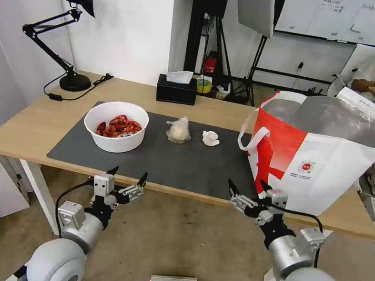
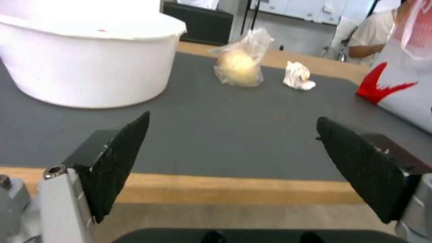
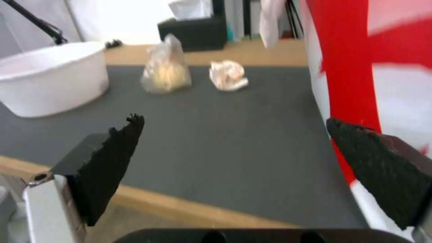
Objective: Pick up the trash from the table and place it into the takeout bag.
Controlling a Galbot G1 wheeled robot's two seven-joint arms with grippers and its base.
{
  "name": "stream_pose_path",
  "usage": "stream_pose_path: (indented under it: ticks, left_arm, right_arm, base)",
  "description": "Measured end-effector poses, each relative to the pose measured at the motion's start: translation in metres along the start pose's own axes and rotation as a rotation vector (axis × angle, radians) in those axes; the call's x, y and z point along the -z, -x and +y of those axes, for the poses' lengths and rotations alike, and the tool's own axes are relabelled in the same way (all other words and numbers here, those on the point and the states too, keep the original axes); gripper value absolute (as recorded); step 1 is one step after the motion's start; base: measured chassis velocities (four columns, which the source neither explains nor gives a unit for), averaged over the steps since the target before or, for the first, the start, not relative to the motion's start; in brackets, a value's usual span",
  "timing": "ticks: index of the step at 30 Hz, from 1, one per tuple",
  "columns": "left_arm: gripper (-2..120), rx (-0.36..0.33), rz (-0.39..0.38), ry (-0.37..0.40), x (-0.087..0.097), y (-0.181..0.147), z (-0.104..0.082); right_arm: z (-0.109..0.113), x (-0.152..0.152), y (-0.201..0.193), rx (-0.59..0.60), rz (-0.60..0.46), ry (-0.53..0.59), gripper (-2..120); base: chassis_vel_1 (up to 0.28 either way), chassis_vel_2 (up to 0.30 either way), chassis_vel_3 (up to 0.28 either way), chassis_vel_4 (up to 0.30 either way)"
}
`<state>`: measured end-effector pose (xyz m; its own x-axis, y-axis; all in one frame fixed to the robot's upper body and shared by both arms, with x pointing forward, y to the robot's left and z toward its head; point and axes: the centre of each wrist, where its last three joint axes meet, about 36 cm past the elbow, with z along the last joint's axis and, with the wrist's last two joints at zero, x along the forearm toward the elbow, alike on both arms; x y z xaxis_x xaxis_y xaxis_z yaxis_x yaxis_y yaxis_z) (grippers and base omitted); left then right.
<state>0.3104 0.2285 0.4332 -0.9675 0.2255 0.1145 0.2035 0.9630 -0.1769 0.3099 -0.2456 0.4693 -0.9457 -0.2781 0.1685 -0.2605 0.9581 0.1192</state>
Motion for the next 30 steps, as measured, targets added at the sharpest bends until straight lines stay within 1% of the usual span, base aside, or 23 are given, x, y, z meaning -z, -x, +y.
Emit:
stream_pose_path:
  ticks: [13, 30]
  left_arm:
    - [100, 0.015, 0.044, 0.034, 0.004, -0.005, 0.005]
    - [100, 0.022, 0.054, 0.039, 0.002, -0.012, 0.004]
  right_arm:
    - [0.010, -0.008, -0.008, -0.073, 0.100, 0.023, 100]
    - [0.017, -0.009, -0.009, -0.084, 0.127, 0.020, 100]
  base:
    - [0.000, 0.000, 0.000, 0.000]
    - [0.000, 0.000, 0.000, 0.000]
